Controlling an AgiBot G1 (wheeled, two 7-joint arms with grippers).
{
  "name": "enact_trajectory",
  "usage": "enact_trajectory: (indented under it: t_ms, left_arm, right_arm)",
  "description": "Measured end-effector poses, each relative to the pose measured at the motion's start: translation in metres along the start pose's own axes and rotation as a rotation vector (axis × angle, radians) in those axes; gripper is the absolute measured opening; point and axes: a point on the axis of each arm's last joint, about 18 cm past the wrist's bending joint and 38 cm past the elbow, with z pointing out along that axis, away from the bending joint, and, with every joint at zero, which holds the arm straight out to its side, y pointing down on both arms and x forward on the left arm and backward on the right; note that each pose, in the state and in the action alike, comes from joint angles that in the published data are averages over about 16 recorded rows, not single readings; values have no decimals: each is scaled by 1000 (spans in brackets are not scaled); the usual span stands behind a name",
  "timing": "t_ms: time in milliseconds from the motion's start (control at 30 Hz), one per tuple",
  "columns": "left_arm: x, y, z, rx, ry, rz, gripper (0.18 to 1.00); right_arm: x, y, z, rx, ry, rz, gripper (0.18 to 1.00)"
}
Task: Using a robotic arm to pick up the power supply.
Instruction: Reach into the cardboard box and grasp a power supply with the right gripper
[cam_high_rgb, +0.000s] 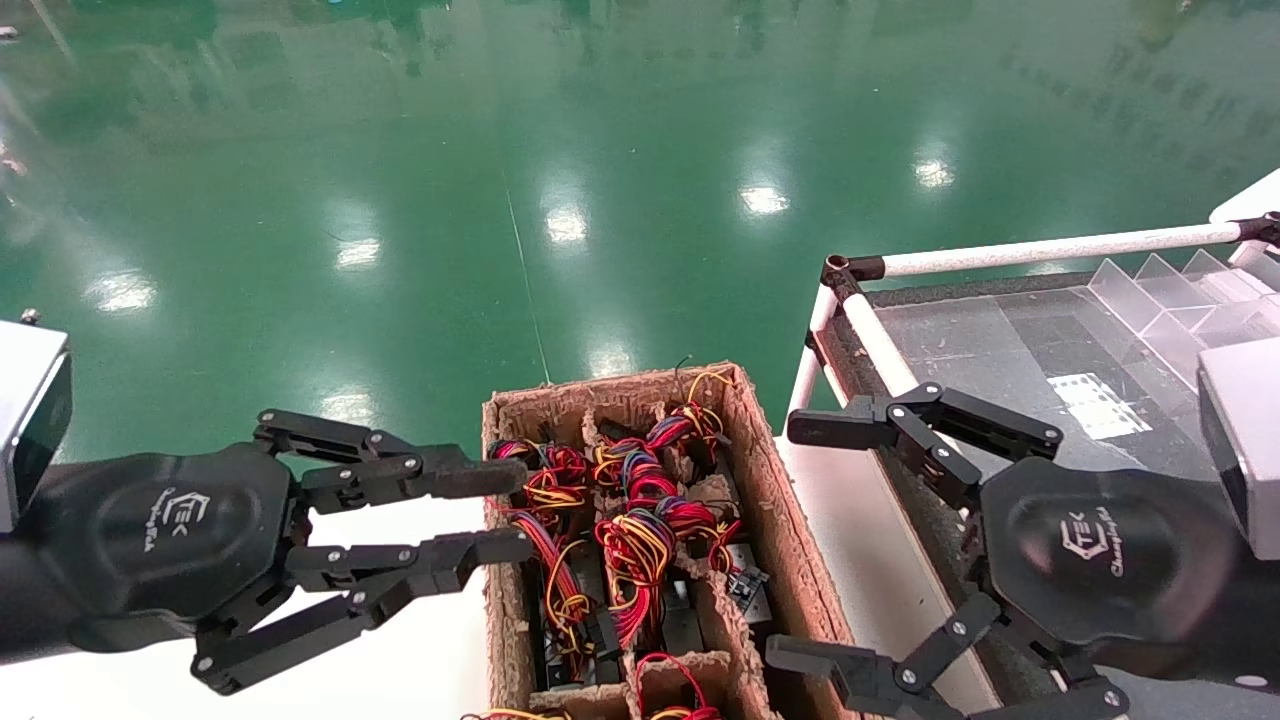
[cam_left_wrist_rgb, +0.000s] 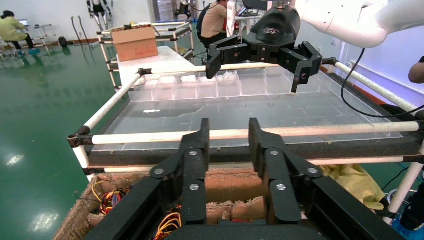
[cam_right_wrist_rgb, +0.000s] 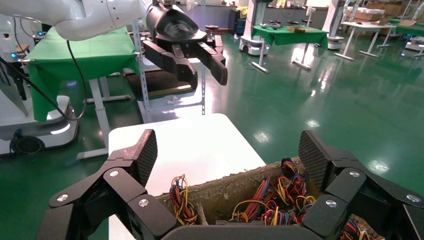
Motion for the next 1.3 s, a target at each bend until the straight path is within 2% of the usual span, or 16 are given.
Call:
enact_trajectory:
  t_ms: [233, 767, 967, 1300]
  left_arm:
    - [0, 0, 0, 0, 0, 0, 424]
    - [0, 0, 0, 0, 0, 0, 797]
    - [0, 0, 0, 0, -1, 0, 897]
    - [0, 0, 0, 0, -1, 0, 982]
  right_arm:
    - [10, 5, 1, -20, 33, 16, 1001]
    - [56, 43, 20, -174, 141, 104, 1001]
    - [73, 65, 31, -257, 176, 131, 1001]
    - [98, 113, 60, -402, 197, 150, 1001]
